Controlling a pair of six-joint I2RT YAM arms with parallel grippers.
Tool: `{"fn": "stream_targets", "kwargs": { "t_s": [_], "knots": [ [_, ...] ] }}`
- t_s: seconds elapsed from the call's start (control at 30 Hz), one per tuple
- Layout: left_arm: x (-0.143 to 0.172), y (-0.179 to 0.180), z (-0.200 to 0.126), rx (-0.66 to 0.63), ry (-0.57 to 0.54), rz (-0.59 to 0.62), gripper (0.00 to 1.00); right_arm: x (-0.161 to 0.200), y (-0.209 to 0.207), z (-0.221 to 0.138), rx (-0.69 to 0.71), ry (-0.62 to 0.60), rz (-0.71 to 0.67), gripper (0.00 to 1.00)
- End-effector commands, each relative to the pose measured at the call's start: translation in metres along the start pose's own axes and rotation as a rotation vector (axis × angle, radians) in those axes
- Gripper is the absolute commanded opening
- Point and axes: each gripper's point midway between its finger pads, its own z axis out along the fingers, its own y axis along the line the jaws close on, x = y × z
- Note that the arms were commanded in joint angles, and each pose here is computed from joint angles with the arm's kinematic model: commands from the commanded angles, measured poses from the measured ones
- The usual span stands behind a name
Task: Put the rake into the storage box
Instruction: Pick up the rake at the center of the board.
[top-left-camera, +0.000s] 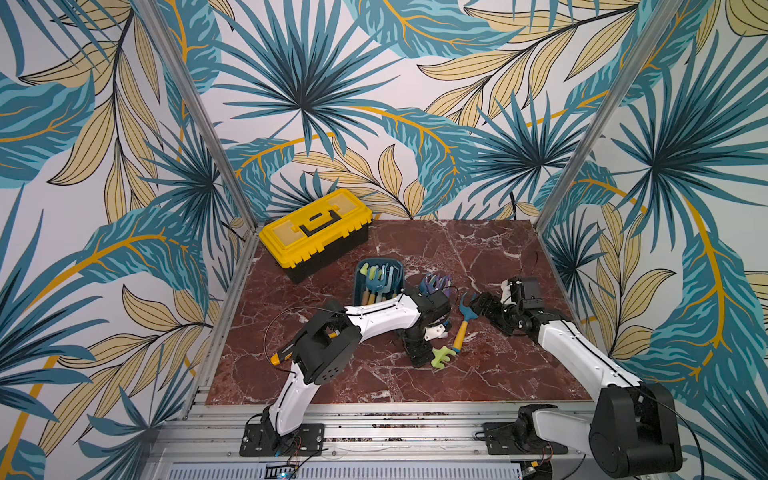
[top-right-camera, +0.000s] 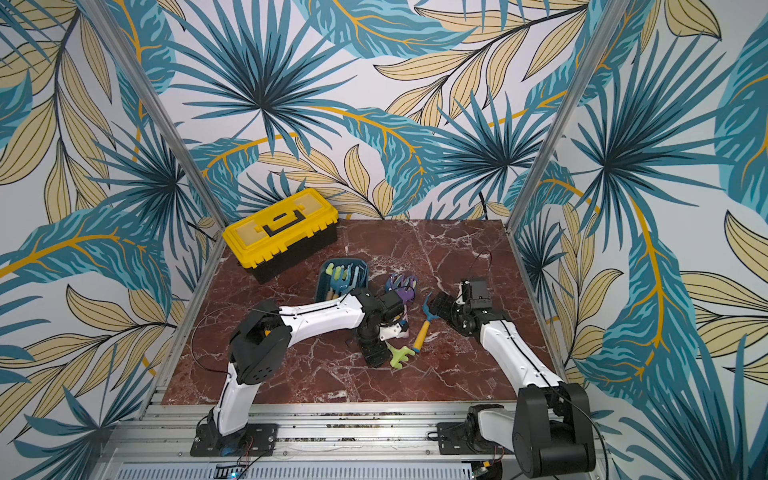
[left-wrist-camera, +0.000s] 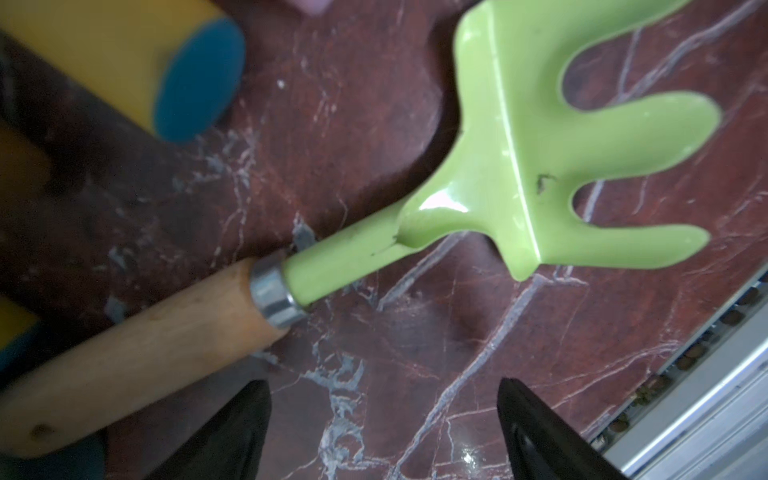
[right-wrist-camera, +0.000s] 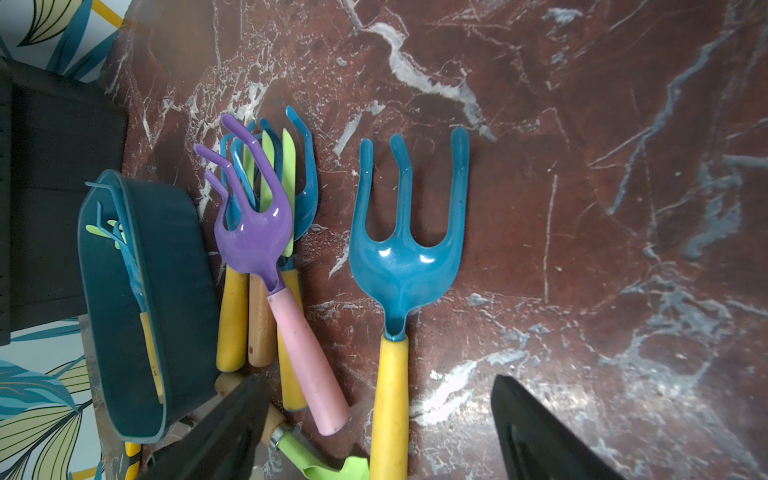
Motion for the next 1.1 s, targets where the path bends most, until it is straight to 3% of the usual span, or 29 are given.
{"fn": "stream_targets", "kwargs": {
  "t_s": [0.0,0.2,0.43,0.83,1.07],
  "knots": [
    [-0.023,-0.001,-0.039,-0.044,-0.143,0.04,0.93,0.008,-0.005,0.005,0.0,0.023,0.017,0.89],
    [-0.053,0.012,-0.05,-0.024,-0.253,0.128,0.97,0.006,-0.007,0.002,0.008,0.003,0.011,0.89],
    [-0.055,0.033,-0.02,0.062,-0.204,0.139,0.96,0.006,-0.009,0.003,0.012,0.007,0.012,0.89],
    [-0.016,0.012,-0.014,0.071,-0.139,0.076,0.96,0.008,-0.01,0.007,0.011,0.023,0.019,0.89],
    [0.003,0.001,0.006,0.077,-0.101,0.018,0.93,0.007,-0.01,0.006,0.012,0.016,0.019,0.89]
  ]
}}
